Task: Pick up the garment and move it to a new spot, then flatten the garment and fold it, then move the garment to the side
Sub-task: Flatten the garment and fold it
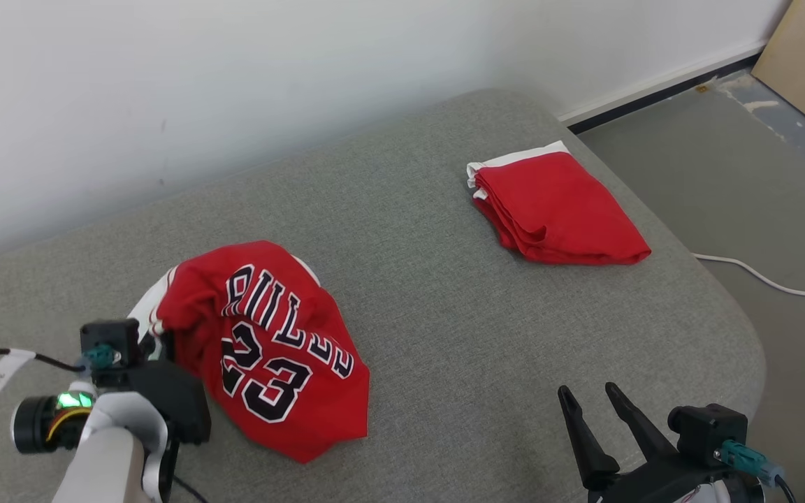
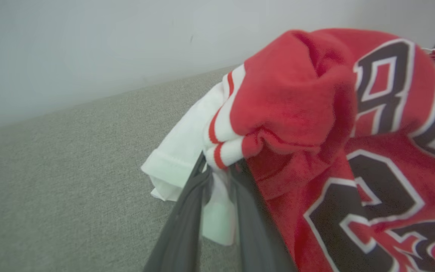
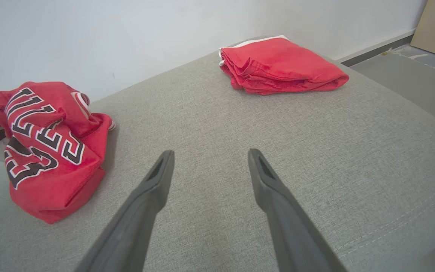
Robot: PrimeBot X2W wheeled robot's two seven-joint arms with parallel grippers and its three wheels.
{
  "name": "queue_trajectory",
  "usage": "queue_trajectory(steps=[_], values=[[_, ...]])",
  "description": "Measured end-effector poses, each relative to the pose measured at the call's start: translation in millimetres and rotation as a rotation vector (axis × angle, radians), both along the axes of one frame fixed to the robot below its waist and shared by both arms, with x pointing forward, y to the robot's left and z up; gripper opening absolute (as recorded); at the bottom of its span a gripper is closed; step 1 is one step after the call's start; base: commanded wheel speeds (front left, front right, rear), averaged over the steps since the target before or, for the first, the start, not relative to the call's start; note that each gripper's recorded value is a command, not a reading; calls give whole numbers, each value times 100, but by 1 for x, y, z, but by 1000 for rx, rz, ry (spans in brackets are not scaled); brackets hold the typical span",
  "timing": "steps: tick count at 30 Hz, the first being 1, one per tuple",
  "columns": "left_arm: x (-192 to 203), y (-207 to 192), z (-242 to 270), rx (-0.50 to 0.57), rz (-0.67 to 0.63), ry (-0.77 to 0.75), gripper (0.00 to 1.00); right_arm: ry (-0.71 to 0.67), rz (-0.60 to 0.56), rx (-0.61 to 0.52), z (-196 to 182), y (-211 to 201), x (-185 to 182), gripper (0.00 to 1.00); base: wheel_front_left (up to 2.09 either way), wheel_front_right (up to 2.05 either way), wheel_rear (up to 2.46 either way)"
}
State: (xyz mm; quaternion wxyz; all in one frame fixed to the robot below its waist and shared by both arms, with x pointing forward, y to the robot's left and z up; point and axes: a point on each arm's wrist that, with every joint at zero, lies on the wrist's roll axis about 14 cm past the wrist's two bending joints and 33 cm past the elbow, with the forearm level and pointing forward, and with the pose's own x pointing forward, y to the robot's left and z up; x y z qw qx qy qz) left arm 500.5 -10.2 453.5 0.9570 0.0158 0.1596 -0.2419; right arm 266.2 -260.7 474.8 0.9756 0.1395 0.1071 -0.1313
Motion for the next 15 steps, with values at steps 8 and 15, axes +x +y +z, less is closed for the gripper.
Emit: queue_trajectory(steps=[8, 15], values=[[21, -42, 95, -183, -58, -263, 0, -7, 7, 1, 1, 1, 2, 100, 0, 0, 0], [-2, -107, 229, -348, -256, -570, 0, -24, 27, 2, 5, 6, 5, 100, 0, 0, 0]])
